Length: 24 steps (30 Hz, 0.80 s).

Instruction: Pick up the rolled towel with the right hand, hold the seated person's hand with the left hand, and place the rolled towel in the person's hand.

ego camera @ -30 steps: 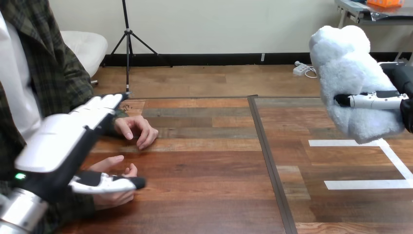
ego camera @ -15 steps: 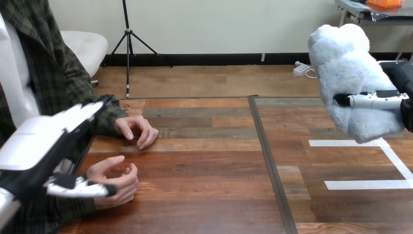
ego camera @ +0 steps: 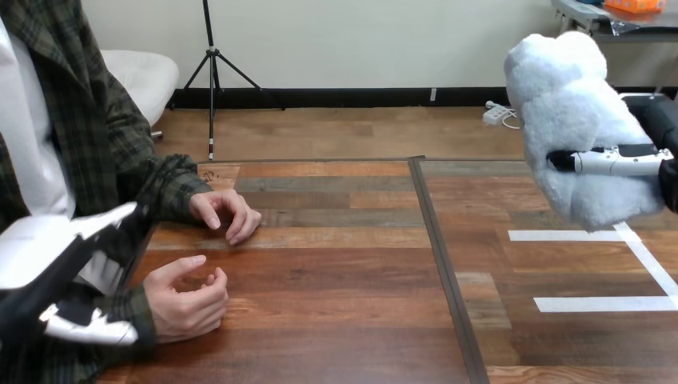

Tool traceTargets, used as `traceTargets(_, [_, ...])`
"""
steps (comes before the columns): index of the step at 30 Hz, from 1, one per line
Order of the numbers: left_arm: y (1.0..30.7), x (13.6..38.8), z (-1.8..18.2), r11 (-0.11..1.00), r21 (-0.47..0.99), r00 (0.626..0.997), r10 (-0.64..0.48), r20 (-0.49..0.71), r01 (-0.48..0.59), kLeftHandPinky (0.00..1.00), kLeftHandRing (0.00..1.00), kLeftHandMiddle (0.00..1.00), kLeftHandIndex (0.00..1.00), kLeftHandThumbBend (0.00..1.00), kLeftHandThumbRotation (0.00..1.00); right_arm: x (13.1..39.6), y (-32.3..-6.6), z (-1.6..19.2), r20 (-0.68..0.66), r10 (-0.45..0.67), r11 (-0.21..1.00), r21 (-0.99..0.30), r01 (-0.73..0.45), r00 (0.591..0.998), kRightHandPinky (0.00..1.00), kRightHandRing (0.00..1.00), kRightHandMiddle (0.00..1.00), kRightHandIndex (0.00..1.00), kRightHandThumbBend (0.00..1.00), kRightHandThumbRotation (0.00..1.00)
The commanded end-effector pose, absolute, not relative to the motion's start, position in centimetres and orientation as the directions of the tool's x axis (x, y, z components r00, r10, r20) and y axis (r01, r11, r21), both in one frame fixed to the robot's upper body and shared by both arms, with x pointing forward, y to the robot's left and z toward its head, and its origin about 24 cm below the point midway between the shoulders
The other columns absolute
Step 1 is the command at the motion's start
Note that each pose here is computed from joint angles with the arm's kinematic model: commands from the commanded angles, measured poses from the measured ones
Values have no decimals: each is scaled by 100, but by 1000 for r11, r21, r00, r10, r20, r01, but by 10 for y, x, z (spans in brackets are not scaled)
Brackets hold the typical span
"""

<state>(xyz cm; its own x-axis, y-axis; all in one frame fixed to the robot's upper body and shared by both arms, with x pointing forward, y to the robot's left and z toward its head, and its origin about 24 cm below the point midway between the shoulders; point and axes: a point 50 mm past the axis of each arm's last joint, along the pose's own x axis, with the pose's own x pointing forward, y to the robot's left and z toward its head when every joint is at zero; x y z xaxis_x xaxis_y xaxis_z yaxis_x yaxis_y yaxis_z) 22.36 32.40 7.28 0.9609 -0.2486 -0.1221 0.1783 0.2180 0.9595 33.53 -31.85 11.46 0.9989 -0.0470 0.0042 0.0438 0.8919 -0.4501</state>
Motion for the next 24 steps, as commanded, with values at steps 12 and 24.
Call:
traceTargets(12, [343,238,84,150,964,952,-251,-176,219,80,85,87,89,100,41,341,-317,164,192,-21,890,-443,106,981,2,5,10,10,59,0])
traceTargets(24, [352,238,84,140,959,947,-245,-209,247,82,86,87,90,100,39,339,-317,166,217,-12,894,-434,108,976,2,5,9,10,60,0])
